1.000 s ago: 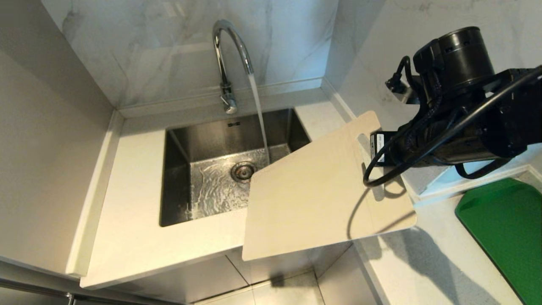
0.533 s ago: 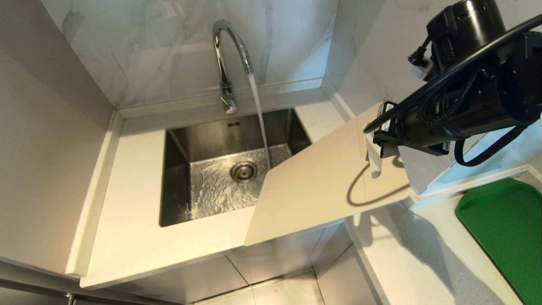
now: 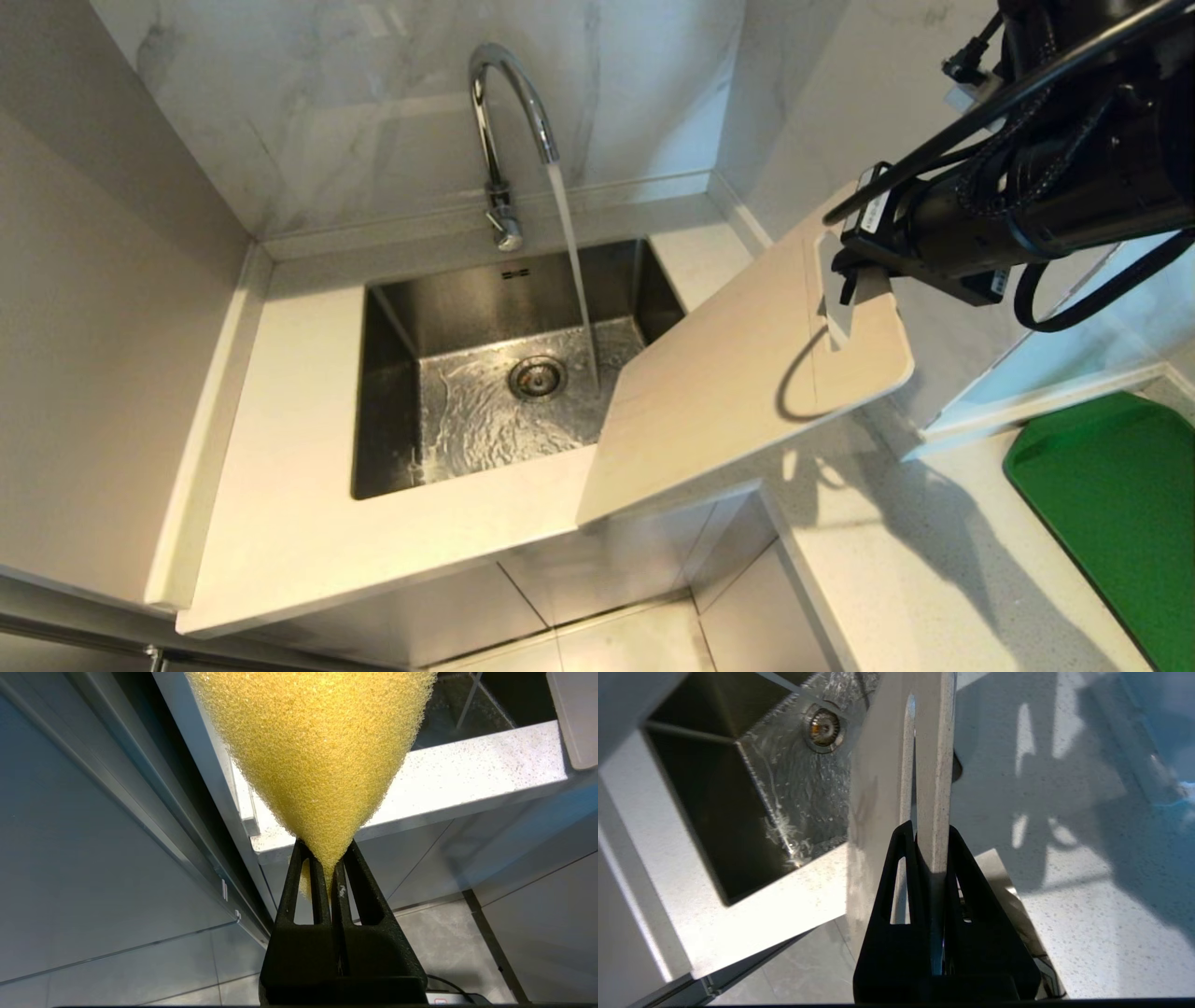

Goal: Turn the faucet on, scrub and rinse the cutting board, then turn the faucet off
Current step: Pick up the cutting board

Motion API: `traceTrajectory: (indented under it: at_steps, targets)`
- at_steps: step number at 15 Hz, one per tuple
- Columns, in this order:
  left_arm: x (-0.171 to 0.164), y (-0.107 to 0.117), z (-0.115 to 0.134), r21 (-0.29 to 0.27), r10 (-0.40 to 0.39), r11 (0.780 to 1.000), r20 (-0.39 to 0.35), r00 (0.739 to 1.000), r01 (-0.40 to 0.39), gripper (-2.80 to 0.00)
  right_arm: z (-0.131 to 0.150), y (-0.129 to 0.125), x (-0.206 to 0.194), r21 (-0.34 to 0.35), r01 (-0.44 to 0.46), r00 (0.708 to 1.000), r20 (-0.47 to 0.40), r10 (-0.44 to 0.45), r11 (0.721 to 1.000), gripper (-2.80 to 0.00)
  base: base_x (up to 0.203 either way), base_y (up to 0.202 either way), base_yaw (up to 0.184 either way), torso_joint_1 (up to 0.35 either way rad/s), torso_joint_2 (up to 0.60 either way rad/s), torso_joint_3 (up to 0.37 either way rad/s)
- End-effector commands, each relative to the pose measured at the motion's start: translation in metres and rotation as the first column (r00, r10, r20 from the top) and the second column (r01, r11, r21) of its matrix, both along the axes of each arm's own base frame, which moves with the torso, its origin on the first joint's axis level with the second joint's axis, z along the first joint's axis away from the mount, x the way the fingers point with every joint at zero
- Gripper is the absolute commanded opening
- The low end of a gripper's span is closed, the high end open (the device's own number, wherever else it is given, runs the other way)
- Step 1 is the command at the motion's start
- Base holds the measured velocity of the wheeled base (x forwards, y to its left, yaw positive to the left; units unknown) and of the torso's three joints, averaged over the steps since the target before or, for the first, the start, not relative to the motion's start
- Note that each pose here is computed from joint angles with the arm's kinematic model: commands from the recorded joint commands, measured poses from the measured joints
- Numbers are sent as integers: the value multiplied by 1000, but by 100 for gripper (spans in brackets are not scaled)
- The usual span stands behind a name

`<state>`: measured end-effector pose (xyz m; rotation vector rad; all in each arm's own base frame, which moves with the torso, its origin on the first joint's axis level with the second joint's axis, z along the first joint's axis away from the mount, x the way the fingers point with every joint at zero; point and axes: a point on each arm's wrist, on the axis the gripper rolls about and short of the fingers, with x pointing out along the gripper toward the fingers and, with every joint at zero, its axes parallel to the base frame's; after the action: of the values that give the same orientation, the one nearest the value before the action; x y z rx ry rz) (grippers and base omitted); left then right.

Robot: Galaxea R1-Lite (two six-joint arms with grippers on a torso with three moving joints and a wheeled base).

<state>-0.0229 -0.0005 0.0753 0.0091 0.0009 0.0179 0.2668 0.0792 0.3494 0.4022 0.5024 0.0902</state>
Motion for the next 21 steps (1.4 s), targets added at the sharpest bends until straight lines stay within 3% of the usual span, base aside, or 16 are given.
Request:
traceTrajectory:
  at_steps: [1,5,9,12,14,21]
  targets:
    - [0,0,-1,0,1,1000,1,1000,-1,-280,6,-1,-2,39,-13,1000,13,12,999,-280,0,0,0,0,0,0]
    - [0,0,-1,0,1,1000,2,1000,-1,-280,23,-4,-14,109,6,998,58,-12,994,-280,0,0,0,0,0,0]
    - [0,0,-1,0,1,1000,1,1000,-1,-280,46,-7,-21,253,35,991,114,-66,967,-280,0,0,0,0,0,0]
    - [0,0,-1,0,1,1000,1,1000,-1,-280,47,-6,-20,273,27,991,117,-61,962,-280,0,0,0,0,0,0]
    - [0,0,-1,0,1,1000,1,1000,-1,-280,51,-6,-20,331,33,989,125,-79,943,-280,0,0,0,0,0,0]
    - [0,0,-1,0,1,1000,1,1000,-1,-280,59,-9,-31,345,23,985,155,-81,938,-280,0,0,0,0,0,0]
